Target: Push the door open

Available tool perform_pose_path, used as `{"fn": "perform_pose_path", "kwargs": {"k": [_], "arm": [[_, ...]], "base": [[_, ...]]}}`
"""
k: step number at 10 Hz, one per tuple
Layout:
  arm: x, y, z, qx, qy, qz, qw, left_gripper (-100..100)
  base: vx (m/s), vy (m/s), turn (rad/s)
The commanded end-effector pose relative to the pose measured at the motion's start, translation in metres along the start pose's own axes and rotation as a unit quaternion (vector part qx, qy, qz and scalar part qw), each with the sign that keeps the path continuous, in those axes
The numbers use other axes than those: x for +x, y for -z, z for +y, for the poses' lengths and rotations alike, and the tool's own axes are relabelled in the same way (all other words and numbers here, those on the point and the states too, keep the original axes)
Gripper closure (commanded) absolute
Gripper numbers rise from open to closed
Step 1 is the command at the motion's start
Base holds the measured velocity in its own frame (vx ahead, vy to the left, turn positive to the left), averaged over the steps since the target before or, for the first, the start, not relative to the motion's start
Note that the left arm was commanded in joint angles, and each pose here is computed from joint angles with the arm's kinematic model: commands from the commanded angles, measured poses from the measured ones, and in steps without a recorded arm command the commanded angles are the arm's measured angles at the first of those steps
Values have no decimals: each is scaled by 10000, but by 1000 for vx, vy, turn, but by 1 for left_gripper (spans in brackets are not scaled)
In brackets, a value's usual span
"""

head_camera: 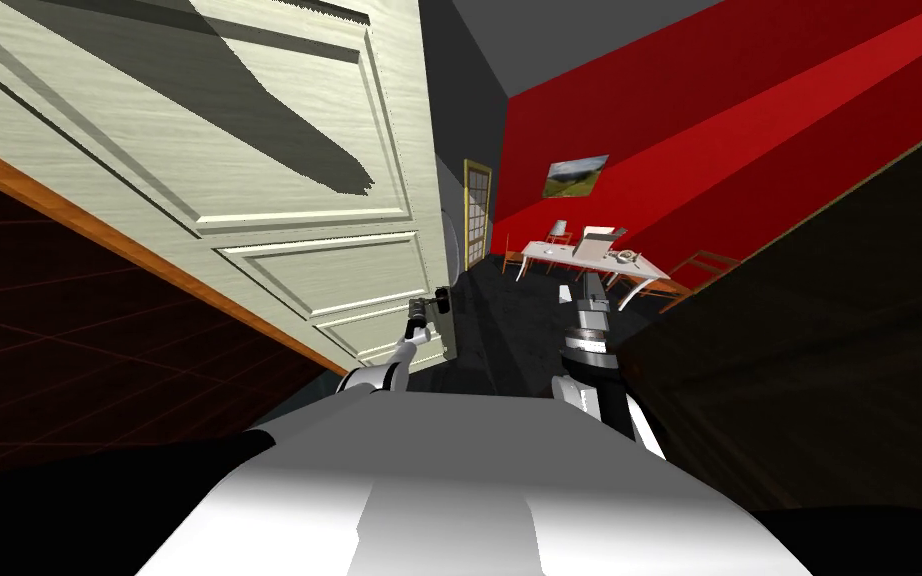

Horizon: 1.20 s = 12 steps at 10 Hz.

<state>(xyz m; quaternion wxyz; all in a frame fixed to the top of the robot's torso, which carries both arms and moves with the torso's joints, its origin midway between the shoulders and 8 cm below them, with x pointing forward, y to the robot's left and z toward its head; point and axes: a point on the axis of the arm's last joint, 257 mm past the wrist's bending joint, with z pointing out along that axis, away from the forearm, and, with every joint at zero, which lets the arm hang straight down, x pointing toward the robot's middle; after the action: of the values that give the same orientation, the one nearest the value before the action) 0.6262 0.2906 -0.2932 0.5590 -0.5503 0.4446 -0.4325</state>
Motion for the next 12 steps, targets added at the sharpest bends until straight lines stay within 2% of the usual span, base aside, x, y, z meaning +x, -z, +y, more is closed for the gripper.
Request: {"fn": "perform_pose_path", "kwargs": {"k": [1, 6, 9, 12], "arm": [[-160, -46, -61, 81, -45, -131, 9999, 100], [-12, -26, -56, 71, -28, -92, 9999, 100], [145, 2, -47, 54, 3, -45, 10000, 100], [325, 42, -34, 29, 49, 14, 10000, 100]], "base": [[103, -14, 116], [91, -33, 119], [120, -84, 181], [131, -139, 191]]}}
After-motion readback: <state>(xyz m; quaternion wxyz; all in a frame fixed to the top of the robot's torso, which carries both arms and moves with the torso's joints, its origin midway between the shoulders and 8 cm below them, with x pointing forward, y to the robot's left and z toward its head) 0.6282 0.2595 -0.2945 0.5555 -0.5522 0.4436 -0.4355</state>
